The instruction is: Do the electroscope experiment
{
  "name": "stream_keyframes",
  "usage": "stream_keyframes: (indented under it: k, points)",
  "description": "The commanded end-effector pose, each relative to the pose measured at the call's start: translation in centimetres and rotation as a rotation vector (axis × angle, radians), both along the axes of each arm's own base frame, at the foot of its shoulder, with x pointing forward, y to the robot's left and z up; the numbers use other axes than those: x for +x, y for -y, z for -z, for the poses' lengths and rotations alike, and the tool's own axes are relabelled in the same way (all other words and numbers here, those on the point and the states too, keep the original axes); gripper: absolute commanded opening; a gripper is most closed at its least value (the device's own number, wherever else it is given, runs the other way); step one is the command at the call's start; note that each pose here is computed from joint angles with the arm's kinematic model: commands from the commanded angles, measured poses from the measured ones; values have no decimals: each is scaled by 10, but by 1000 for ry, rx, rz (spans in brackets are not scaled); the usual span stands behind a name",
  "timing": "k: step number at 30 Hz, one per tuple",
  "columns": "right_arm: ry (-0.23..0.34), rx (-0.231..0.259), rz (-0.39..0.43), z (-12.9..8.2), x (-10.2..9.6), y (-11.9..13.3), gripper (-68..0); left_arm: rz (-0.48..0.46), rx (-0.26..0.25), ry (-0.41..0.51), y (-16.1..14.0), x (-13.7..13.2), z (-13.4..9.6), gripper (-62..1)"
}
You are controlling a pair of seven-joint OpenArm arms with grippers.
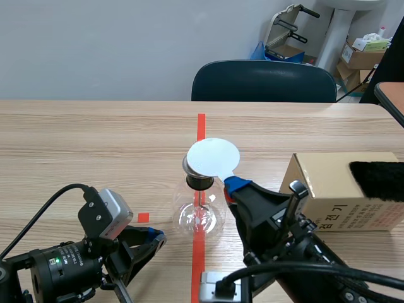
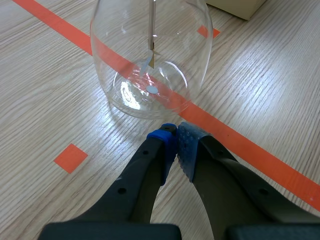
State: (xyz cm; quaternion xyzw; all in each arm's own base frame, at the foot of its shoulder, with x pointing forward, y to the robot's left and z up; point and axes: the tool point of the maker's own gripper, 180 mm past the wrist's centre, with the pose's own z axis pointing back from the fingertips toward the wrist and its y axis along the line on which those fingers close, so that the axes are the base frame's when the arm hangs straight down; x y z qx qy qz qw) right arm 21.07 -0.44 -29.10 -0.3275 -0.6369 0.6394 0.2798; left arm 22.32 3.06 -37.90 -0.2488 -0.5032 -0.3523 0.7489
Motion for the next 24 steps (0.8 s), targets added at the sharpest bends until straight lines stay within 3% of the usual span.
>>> stream_keyframes:
  k: [1, 8, 24]
  points:
    - [42, 13, -8, -12, 5, -1, -662, 1, -28, 15, 5, 2, -7, -569]
    - [41, 9, -59, -11, -1, -8, -662, 1, -28, 15, 5, 2, -7, -569]
    - [41, 9, -58, -11, -1, -8, -662, 1, -28, 15, 5, 2, -7, -569]
